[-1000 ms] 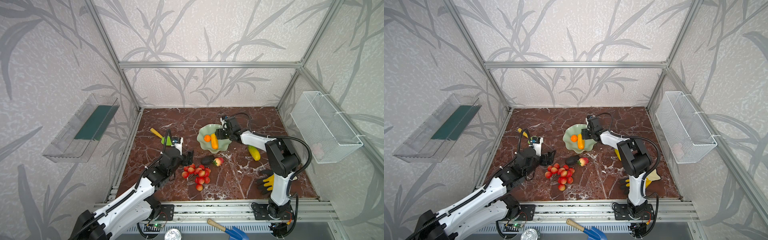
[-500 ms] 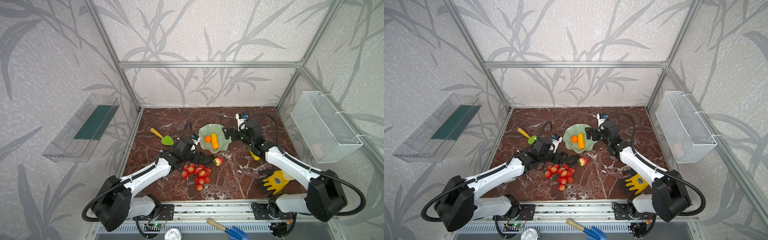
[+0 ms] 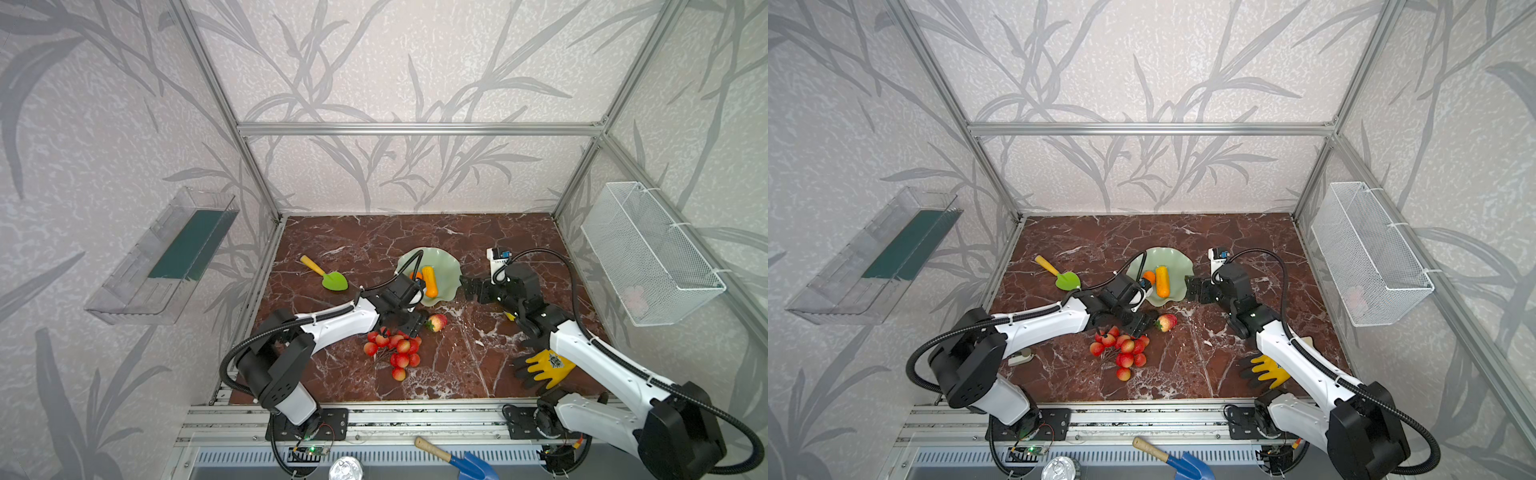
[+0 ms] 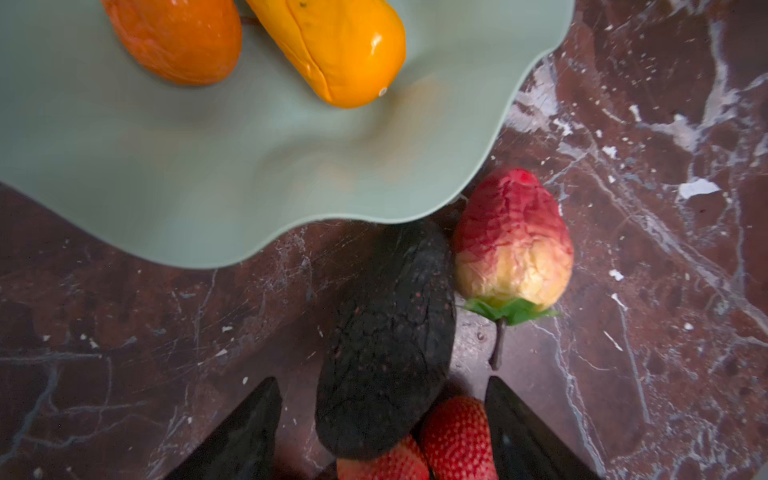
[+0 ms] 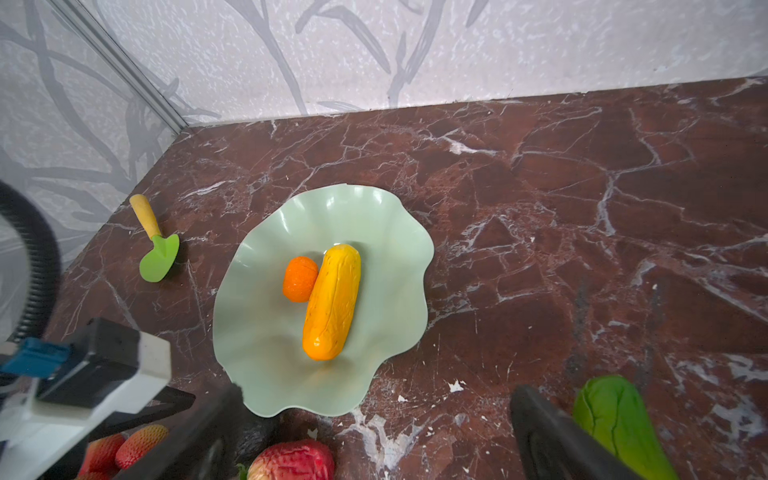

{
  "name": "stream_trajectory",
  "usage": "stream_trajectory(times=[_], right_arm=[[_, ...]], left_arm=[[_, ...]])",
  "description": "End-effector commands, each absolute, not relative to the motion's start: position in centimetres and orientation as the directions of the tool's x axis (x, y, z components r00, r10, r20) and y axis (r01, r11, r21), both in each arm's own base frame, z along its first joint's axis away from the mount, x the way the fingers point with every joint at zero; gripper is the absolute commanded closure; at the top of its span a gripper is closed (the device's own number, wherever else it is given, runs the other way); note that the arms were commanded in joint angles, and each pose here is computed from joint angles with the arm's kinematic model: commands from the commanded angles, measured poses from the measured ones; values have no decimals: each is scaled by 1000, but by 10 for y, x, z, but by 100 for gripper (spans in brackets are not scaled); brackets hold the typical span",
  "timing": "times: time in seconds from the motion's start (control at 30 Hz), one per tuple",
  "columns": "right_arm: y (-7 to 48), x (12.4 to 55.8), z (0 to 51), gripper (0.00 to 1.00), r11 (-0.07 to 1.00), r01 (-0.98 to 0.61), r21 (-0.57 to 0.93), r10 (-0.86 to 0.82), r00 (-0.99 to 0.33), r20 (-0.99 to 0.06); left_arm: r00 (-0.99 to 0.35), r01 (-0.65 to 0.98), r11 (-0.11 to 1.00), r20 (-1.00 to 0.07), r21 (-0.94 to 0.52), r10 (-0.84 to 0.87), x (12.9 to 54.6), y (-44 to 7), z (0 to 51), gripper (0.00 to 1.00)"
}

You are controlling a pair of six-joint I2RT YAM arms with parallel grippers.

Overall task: Place and organize the fake fruits in the fruit bowl
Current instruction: 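Grasp the dark avocado with the left gripper and lift it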

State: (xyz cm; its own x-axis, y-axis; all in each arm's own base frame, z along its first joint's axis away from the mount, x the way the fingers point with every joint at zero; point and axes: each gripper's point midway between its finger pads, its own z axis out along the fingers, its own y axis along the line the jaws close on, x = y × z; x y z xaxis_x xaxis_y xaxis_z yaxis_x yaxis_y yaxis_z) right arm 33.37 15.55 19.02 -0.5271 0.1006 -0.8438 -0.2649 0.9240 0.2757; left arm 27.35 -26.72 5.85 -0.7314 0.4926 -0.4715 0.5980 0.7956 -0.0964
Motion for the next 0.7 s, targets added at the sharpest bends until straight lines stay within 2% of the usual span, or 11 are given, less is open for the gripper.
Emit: stream_trajectory(times=[0.0,0.07,0.33,0.47,0.67], right_arm=[[147,332,197,1,934,-252,254,97,-506,-857],[145,331,199,1,936,-246,252,100,-501,-860],[138,329,195,1,942,-229,245,103,-497,-862],[140,330,193,1,940,-232,249,104,-500,-859],[142,333,191,1,937,-234,258,110,-504,-856]], left_arm=[[-729,611,790,-415,-39,544,274,-264,48,23],[-735,610,791,-396,-33,550,275,-266,43,27],[-741,620,785,-330,-1,585,265,-259,33,54],[-738,609,793,-344,32,581,262,-246,42,60],[-722,566,817,-412,110,555,261,-221,74,62]])
